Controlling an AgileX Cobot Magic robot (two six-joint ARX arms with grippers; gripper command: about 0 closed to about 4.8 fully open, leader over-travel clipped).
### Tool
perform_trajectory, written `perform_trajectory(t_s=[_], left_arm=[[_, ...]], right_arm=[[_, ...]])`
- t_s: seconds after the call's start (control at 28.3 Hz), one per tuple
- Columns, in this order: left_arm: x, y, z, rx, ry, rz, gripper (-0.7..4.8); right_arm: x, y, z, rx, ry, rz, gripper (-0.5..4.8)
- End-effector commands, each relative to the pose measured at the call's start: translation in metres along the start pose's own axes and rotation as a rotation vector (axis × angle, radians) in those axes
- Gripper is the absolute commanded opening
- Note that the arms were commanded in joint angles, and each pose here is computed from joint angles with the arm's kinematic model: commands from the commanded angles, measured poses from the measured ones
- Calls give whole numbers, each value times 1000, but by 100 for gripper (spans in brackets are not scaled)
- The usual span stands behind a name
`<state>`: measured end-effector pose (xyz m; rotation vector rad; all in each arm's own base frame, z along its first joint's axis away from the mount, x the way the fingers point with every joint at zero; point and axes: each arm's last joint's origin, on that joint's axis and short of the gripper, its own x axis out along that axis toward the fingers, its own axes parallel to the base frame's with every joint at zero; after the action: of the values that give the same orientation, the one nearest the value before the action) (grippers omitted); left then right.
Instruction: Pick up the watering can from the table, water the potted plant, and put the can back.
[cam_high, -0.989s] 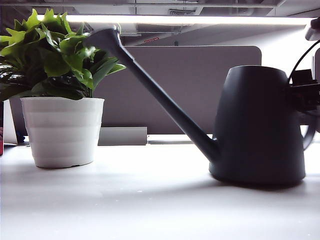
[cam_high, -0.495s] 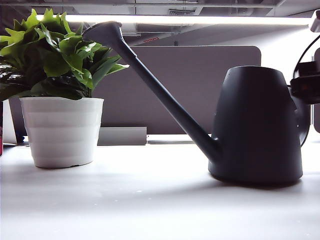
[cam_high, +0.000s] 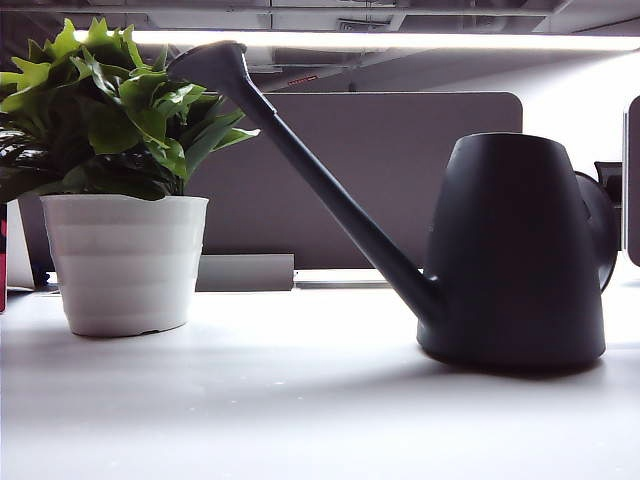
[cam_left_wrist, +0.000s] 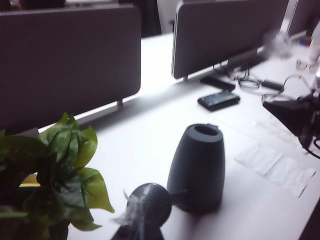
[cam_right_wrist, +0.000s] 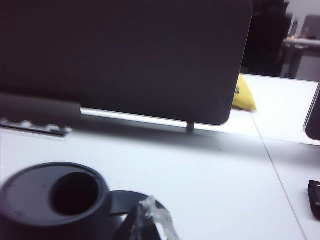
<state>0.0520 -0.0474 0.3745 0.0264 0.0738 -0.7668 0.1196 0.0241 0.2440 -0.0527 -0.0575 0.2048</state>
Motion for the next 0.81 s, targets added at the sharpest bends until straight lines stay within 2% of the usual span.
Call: perform_trajectory(t_s=[0.04,0.11,0.21,0.35,0.42,0.49,0.6,0.71,0.81], left_arm=[[-7,0,-16,-41,12,2,-6],[-9,0,-31,-67,11,2,-6],[4,0,-79,-151,-23,-4,-6],[16,1,-112,-156,-62,-7,-6],[27,1,-135,-204,-52,-6,-6],[34,2,-151,-219,-27,-2,-6],[44,2,-183,-224,38,19,-6],[47,3,-199,-249,74,57,-6],[49,3,-207,-250,68,52,-6]], right_arm=[[-21,1,-1,65,8,24,-6],[-30,1,-2,74,-11,28,-6],[-42,2,-14,72,-41,39,-6],[-40,5,-34,94,25,106,-5],[-37,8,-50,99,72,151,-6],[-35,8,-59,104,98,148,-6],[-32,7,-73,102,124,87,-6],[-31,7,-79,102,141,63,-6],[-31,7,-82,102,157,64,-6]])
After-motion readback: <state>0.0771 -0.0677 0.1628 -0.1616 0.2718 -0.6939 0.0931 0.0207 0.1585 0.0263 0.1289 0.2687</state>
